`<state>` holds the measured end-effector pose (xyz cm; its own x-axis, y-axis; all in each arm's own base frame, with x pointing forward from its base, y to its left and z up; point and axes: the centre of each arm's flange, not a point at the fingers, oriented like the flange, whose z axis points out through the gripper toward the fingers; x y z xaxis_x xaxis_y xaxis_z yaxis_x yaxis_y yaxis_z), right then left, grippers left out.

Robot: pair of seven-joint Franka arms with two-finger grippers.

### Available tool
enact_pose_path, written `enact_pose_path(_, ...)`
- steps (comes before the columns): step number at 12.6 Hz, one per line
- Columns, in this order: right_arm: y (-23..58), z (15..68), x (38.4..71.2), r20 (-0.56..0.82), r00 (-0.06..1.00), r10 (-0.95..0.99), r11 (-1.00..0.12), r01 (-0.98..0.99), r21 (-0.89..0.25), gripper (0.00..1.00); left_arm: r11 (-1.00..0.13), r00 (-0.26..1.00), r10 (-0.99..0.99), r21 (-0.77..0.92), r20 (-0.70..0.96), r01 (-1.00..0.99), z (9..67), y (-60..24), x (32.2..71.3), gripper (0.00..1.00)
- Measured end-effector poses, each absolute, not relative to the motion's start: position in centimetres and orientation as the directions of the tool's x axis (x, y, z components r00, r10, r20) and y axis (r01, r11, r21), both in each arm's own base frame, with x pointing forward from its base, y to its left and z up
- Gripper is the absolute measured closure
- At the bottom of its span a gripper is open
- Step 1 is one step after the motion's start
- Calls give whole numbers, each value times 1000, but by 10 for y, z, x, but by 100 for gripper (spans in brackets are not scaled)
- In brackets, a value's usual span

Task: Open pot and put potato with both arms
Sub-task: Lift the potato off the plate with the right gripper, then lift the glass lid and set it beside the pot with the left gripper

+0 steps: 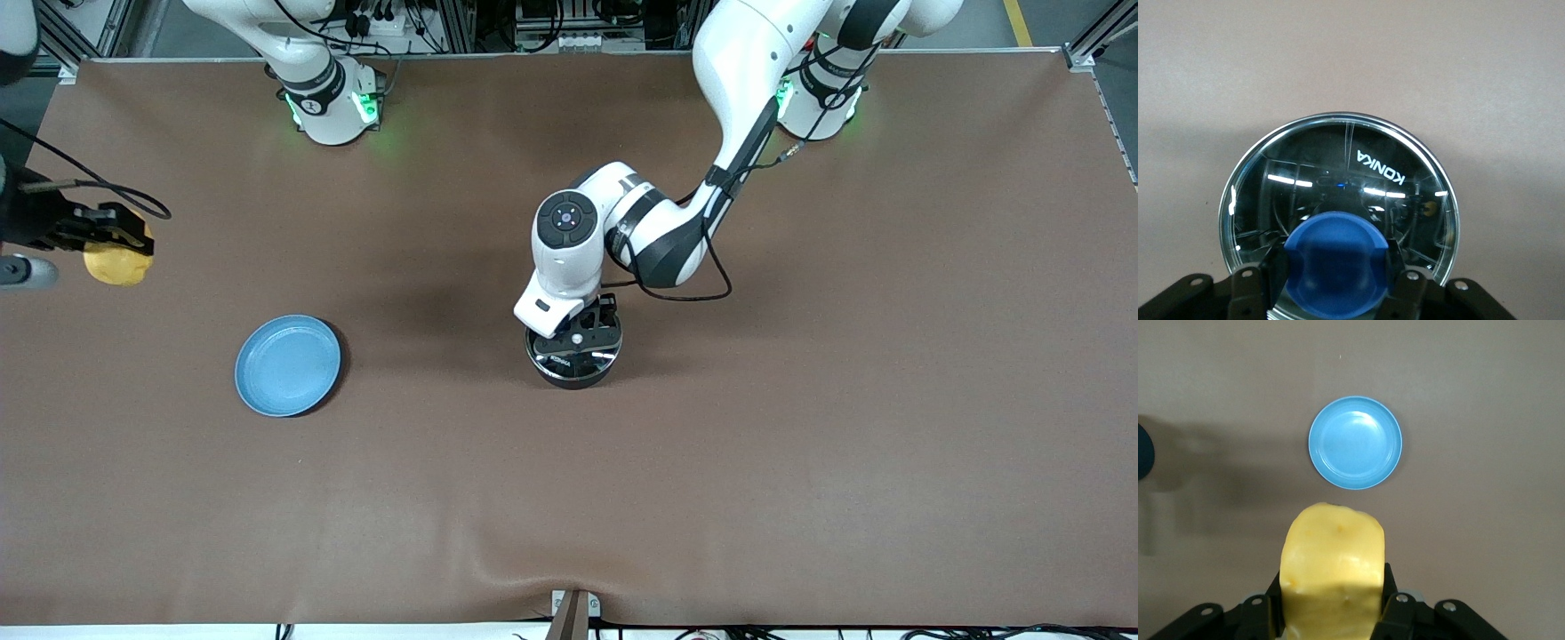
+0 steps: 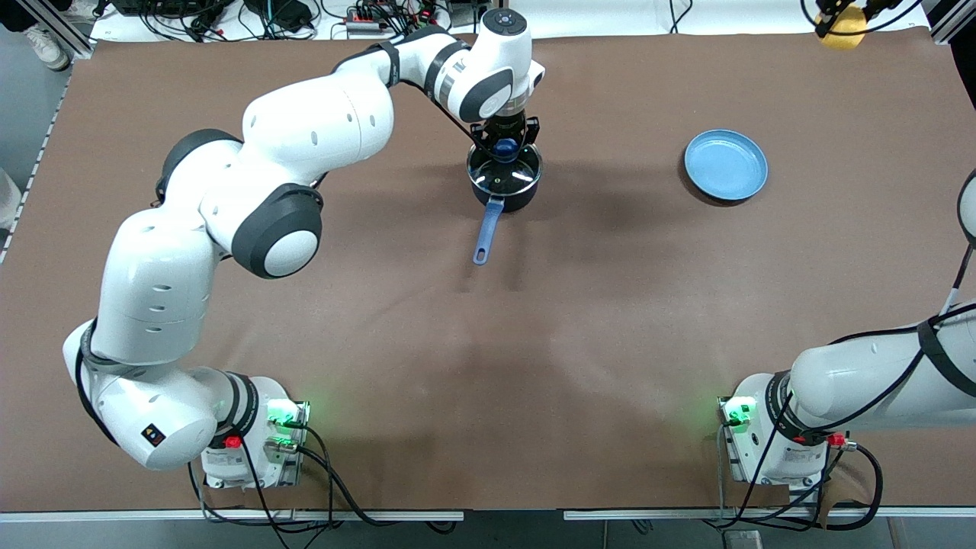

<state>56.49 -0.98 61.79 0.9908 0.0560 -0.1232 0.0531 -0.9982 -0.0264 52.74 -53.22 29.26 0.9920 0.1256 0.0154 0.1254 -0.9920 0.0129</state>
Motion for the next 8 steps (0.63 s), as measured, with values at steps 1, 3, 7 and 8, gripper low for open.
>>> enact_pose_path(1, -10, 622, 563, -114, 992, 56, -998, 53, -26, 46, -992, 992, 127, 8, 12, 126, 295, -531, 528, 39)
enact_pose_path(3, -10, 623, 564, -109, 992, 56, -998, 54, -25, 46, -992, 991, 130, 8, 13, 130, 307, -529, 529, 39)
enact_pose_path(7, -9, 622, 564, -110, 992, 56, -998, 54, -25, 46, -989, 989, 147, 20, 32, 147, 391, -503, 539, 39)
enact_pose_path(8, -9, 622, 564, -110, 992, 56, -998, 54, -25, 46, -991, 991, 132, 14, 32, 132, 418, -485, 544, 39)
